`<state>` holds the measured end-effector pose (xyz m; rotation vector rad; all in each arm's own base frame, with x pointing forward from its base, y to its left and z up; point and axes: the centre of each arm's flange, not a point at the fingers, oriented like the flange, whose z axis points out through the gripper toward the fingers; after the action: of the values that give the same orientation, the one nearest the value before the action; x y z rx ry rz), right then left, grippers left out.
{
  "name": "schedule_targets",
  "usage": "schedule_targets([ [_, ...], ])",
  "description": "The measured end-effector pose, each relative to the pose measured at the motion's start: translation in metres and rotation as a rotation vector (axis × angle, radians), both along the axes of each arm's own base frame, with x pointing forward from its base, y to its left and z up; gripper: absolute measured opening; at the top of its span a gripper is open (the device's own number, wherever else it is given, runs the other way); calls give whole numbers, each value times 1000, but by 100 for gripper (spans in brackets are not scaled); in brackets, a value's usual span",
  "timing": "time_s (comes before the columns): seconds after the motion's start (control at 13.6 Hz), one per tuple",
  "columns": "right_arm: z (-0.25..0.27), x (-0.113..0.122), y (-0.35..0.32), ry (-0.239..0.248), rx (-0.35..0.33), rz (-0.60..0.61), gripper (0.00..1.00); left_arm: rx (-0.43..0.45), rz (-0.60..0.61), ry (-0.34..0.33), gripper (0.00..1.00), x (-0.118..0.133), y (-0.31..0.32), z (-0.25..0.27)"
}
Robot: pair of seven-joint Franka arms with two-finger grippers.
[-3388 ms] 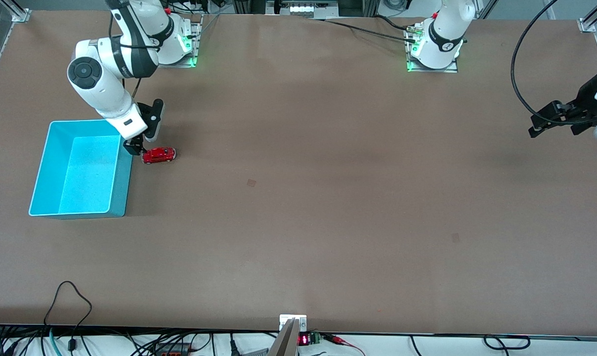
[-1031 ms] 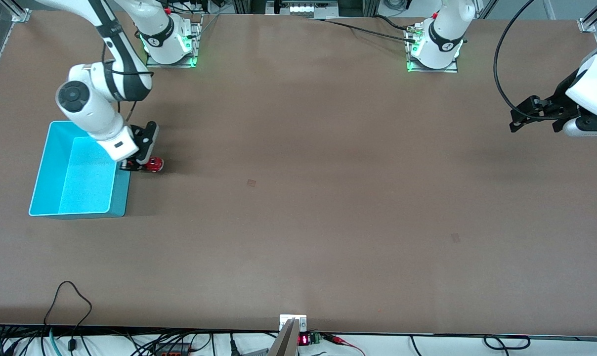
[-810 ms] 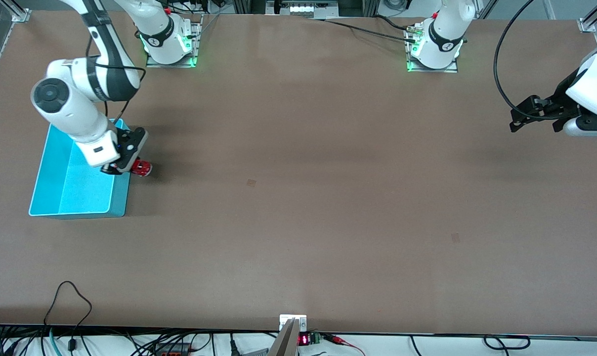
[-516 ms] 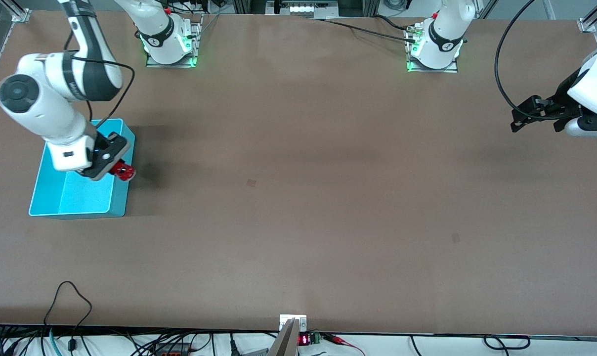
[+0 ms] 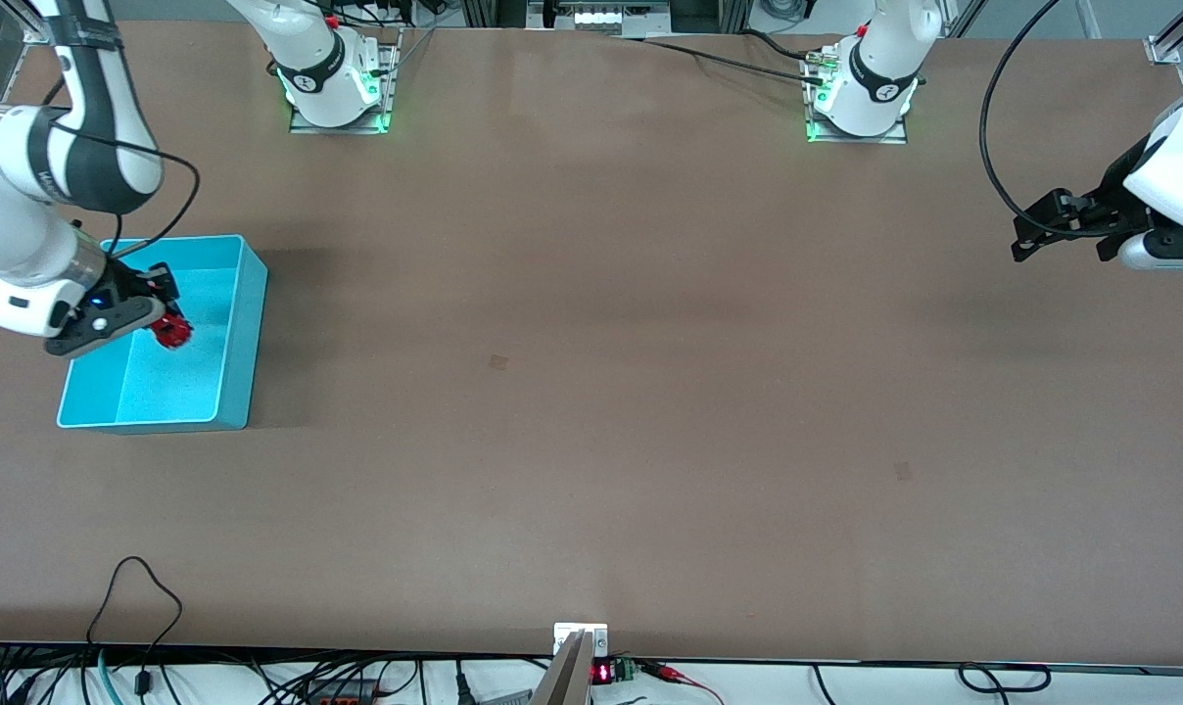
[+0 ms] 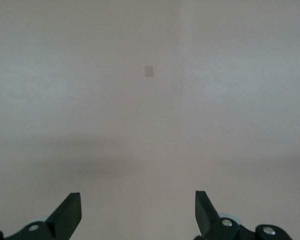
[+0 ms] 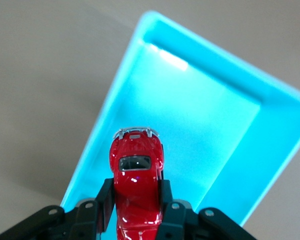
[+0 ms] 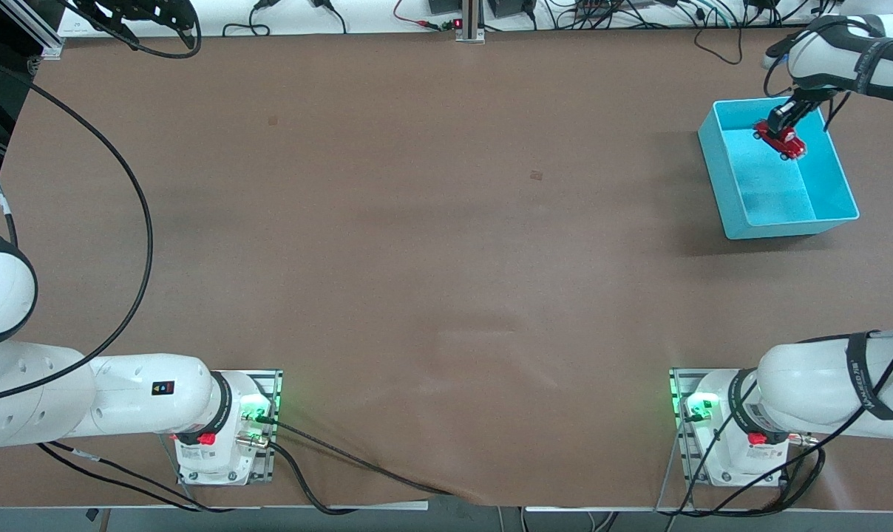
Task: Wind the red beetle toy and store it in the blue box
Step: 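Lift the red car with the right gripper over the blue box, then lower the car into the blue box and open the right gripper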
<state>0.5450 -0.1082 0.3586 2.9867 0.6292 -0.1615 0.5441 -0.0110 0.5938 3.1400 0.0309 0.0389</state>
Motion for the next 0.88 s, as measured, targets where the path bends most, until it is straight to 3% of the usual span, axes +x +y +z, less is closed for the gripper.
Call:
schedule_targets([
  [0.15, -13, -5, -14, 18, -14, -184, 41, 0, -1, 1, 100, 0, 0, 0],
  [0.37, -48, -8, -22, 69, -30, -345, 41, 0, -3, 2, 100, 0, -2, 0],
  [0.88, -121, -21, -35, 190, -51, -490, 41, 1, -17, 21, 100, -3, -10, -2],
])
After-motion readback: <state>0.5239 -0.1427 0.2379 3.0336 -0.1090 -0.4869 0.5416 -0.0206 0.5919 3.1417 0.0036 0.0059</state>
